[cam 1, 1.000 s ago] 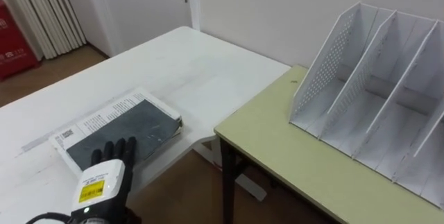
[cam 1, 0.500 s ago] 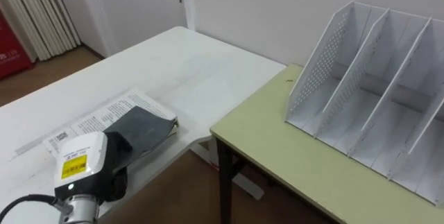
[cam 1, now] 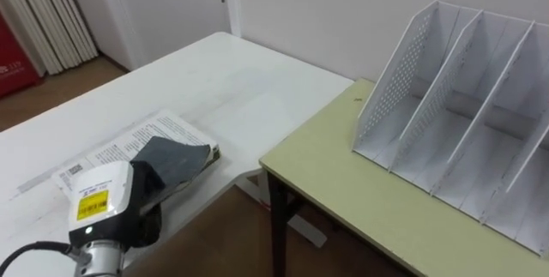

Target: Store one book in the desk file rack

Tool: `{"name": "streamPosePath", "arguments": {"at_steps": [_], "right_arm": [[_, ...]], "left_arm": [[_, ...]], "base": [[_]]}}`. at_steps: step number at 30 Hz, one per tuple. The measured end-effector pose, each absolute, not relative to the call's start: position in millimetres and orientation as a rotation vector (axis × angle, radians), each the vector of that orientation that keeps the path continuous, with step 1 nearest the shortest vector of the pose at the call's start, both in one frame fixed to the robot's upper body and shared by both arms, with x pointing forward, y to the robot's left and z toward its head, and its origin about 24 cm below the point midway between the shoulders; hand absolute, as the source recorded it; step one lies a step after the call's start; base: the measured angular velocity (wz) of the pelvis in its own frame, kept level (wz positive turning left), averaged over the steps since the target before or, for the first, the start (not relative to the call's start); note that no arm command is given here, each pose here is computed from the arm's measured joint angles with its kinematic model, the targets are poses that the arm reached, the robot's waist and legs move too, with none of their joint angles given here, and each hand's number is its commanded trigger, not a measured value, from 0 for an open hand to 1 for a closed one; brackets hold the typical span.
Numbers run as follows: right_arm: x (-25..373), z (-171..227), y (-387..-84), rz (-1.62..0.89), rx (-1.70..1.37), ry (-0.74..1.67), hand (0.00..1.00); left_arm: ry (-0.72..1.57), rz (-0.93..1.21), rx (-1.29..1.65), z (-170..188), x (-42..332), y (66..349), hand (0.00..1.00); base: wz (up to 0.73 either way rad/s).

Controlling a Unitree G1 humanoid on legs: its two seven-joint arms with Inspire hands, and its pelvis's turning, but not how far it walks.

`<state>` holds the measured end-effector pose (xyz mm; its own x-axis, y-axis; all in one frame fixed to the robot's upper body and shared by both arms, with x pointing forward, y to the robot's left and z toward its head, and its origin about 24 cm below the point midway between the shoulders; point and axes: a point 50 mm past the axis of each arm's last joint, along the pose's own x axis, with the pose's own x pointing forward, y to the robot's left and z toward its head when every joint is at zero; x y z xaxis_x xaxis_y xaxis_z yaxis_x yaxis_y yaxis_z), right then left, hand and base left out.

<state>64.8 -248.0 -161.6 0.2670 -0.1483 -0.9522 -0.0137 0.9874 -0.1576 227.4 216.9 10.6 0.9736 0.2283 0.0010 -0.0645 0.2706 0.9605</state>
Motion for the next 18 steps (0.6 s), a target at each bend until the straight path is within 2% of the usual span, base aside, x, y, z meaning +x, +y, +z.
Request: {"name": "streamPosePath", "arguments": {"at_steps": [9, 18], "right_arm": [[80, -160, -240, 0.012, -0.209, 1.239, 0.00], [137, -136, -218, 0.225, -0.349, 0.953, 0.00]], "left_arm": [[0.071, 0.184, 0.990, 27, 231, 209, 1.00], [-0.031, 0.082, 0.521, 44, 234, 191, 1.00]], "base": [[0.05], [-0.02]]}}
